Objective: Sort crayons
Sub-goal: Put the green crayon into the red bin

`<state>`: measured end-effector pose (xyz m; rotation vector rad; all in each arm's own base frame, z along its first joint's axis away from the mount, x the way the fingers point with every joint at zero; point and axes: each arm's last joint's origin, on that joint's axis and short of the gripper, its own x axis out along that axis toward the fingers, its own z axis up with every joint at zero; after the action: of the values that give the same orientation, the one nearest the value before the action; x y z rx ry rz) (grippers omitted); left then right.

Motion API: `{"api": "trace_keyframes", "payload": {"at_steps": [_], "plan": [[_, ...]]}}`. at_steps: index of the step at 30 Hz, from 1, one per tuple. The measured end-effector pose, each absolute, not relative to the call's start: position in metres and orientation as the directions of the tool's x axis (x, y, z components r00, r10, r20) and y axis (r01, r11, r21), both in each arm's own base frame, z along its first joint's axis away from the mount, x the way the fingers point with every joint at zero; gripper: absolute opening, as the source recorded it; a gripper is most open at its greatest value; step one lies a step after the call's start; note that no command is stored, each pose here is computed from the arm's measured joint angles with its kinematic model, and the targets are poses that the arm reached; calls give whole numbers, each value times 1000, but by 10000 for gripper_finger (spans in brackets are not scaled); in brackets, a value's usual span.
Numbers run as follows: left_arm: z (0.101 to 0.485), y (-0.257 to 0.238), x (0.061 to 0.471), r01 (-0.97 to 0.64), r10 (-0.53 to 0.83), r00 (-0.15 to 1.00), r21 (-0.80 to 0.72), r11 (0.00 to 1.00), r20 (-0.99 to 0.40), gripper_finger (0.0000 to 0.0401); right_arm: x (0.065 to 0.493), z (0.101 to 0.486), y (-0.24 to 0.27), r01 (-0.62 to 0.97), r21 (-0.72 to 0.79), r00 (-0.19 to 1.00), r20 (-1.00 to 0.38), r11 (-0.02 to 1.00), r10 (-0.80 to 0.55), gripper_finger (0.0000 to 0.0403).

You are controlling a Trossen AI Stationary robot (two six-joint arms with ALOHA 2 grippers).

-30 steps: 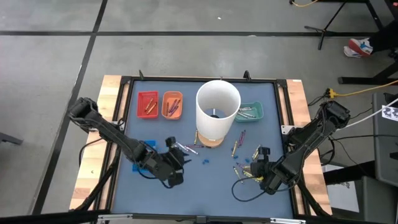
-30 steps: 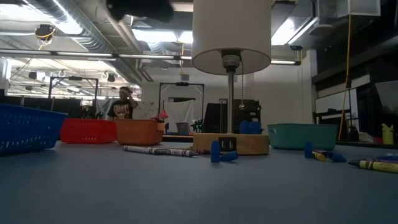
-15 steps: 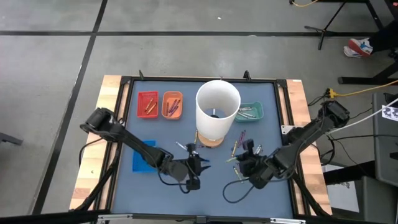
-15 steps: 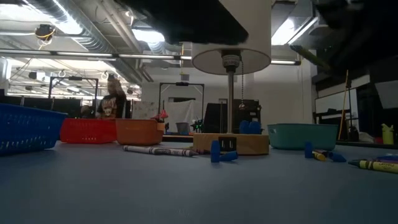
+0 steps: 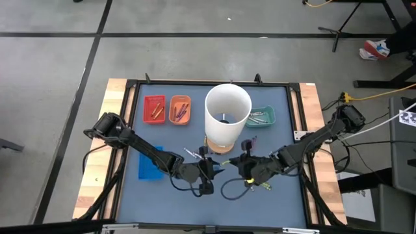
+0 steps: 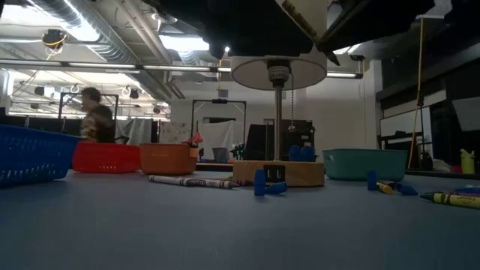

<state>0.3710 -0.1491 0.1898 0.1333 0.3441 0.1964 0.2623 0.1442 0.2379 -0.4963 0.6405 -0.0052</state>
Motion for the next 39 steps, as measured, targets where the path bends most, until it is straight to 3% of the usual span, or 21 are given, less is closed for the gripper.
{"api": "trace_keyframes", "payload": {"at_steps": [8, 39], "plan": [[193, -150, 372, -173, 209, 932, 144, 974, -295, 86, 266, 238, 144, -250, -339, 793, -610, 907, -9, 18], [201, -152, 375, -133, 148, 962, 78, 988, -229, 86, 267, 239, 144, -238, -341, 800, -600, 909, -16, 18]]}}
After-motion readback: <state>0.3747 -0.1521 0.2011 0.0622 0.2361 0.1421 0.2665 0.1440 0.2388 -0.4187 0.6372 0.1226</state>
